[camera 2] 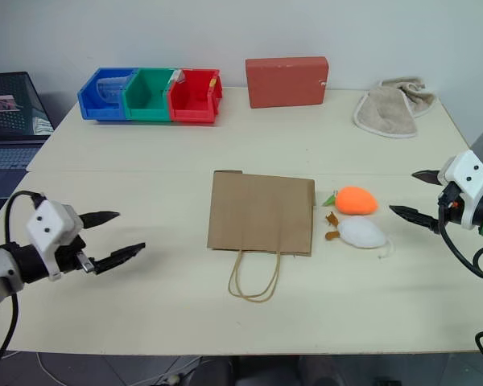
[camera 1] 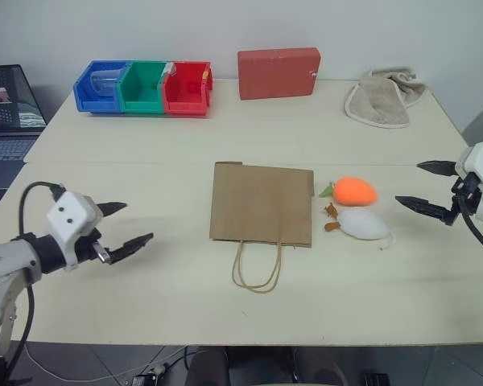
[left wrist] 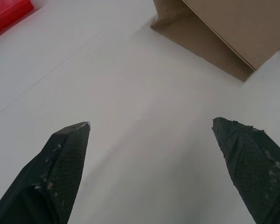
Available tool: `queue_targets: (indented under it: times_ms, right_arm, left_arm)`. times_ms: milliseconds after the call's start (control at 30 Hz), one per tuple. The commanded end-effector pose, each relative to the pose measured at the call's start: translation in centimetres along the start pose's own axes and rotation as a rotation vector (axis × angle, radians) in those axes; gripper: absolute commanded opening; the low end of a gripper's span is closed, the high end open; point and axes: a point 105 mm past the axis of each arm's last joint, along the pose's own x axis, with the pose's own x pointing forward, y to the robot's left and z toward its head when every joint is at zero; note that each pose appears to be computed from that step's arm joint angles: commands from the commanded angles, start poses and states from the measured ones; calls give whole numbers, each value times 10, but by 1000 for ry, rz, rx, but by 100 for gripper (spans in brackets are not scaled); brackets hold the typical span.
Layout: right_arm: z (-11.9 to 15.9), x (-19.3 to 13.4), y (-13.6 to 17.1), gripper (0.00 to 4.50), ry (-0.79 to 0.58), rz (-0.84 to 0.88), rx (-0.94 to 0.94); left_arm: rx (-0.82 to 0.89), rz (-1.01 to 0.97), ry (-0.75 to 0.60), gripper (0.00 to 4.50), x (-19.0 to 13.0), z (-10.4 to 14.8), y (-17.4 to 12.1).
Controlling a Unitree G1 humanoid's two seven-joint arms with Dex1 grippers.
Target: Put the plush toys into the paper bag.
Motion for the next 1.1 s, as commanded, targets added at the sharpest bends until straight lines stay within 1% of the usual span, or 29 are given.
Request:
queue_targets:
  times_ms: [33, 67, 167, 233, 300, 400, 500, 567, 733, 867, 967, 1100]
  right_arm:
    - [22, -5, 0, 450, -51, -1, -48]
    - [24, -6, 3, 450, -54, 10, -50]
    - [44, 0, 30, 450, -90, 123, -69]
    - [52, 0, 48, 450, -89, 191, -95]
    - [54, 0, 75, 450, -52, 301, -146]
    - [58, -2, 100, 450, -35, 397, -163]
    - [64, -2, 126, 450, -47, 484, -152]
    - [68, -1, 143, 450, -67, 541, -145]
    - [74, 1, 156, 450, -92, 566, -123]
    - [76, 1, 158, 450, -95, 556, -113]
    - [78, 0, 159, 450, -98, 546, -107]
    - [78, -1, 159, 450, -101, 529, -98]
  left_arm:
    - [99, -41, -22, 449, 4, 16, -9]
    - [100, -59, -34, 449, 4, 19, -13]
    - [176, -244, -44, 449, 14, 29, -47]
    - [199, -349, -62, 449, 16, 36, -68]
    - [275, -498, -64, 449, 20, 37, -96]
    - [347, -612, -83, 449, 23, 38, -116]
    - [390, -673, -118, 449, 31, 37, -125]
    - [419, -701, -140, 449, 42, 33, -129]
    - [471, -661, -200, 449, 73, 36, -128]
    - [514, -653, -223, 449, 87, 35, -130]
    - [510, -659, -230, 386, 89, 37, -131]
    - [508, -674, -232, 256, 89, 38, -132]
